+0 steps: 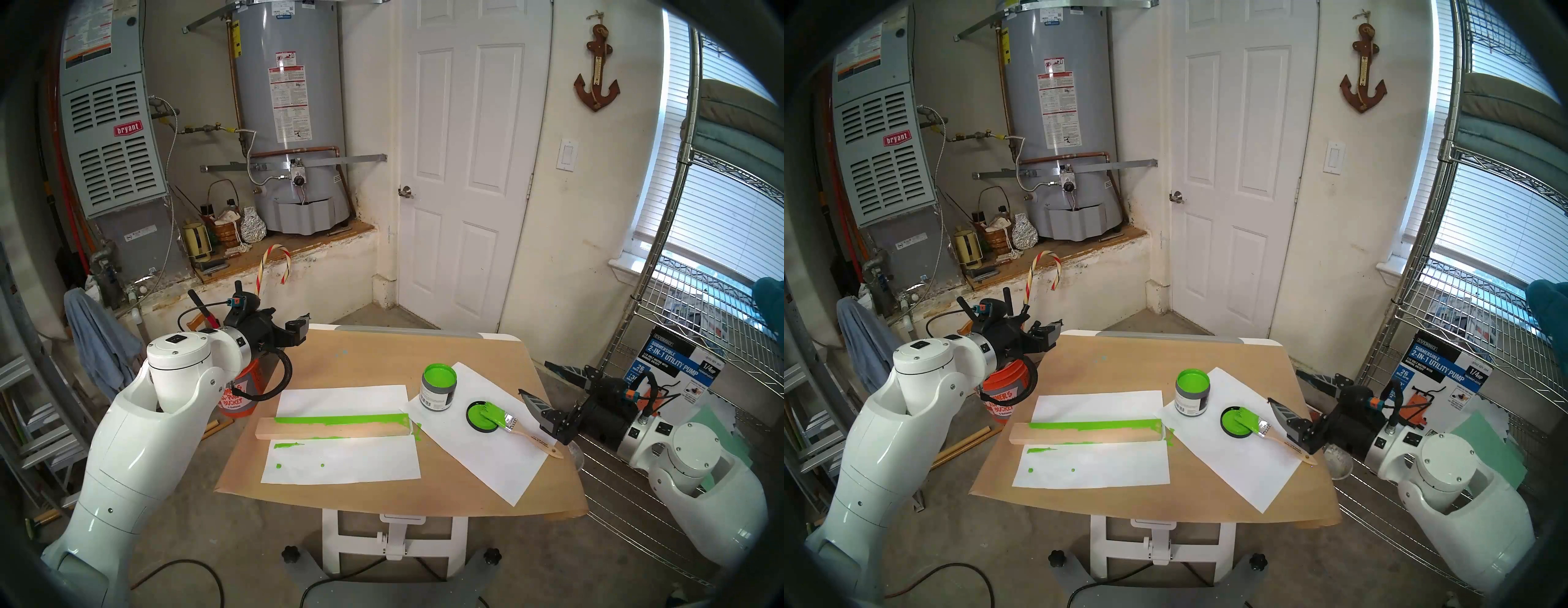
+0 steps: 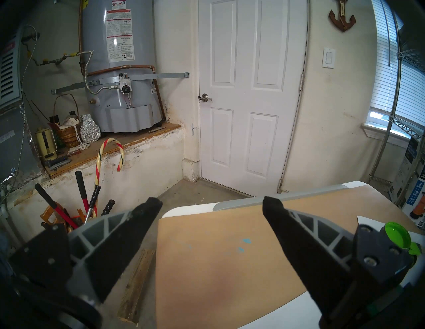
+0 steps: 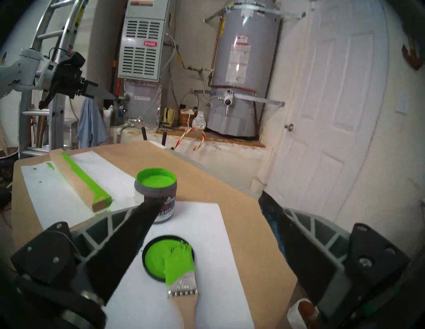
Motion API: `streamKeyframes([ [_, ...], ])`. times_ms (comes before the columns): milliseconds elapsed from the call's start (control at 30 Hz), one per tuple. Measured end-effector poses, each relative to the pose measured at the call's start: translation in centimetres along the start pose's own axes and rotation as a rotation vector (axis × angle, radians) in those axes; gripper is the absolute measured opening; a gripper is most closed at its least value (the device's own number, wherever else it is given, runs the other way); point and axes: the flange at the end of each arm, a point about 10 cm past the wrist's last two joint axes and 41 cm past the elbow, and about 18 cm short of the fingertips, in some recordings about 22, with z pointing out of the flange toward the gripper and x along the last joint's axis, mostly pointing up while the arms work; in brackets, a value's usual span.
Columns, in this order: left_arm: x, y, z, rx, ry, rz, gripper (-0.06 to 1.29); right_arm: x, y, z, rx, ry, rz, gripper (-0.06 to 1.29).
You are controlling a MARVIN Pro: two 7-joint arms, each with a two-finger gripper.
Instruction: Pick up brush, dip the brush into paint, and paint the wood
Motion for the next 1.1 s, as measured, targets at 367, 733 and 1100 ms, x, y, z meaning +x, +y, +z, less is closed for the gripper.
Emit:
streamKeyframes([
  [367, 0.0, 0.0, 0.0, 0.0, 0.0, 0.0, 1.25, -1.1, -0.7, -1.0, 0.034, -0.122, 0.005, 1.2],
  [733, 0.0, 0.0, 0.0, 0.0, 0.0, 0.0, 1.25, -3.3, -2.7, -0.8, 0.091, -0.159, -0.08, 1.2],
  [1100, 0.0, 0.0, 0.0, 0.0, 0.0, 0.0, 1.25, -4.5, -2.8, -0.5, 0.096, -0.2, -0.015, 1.2],
])
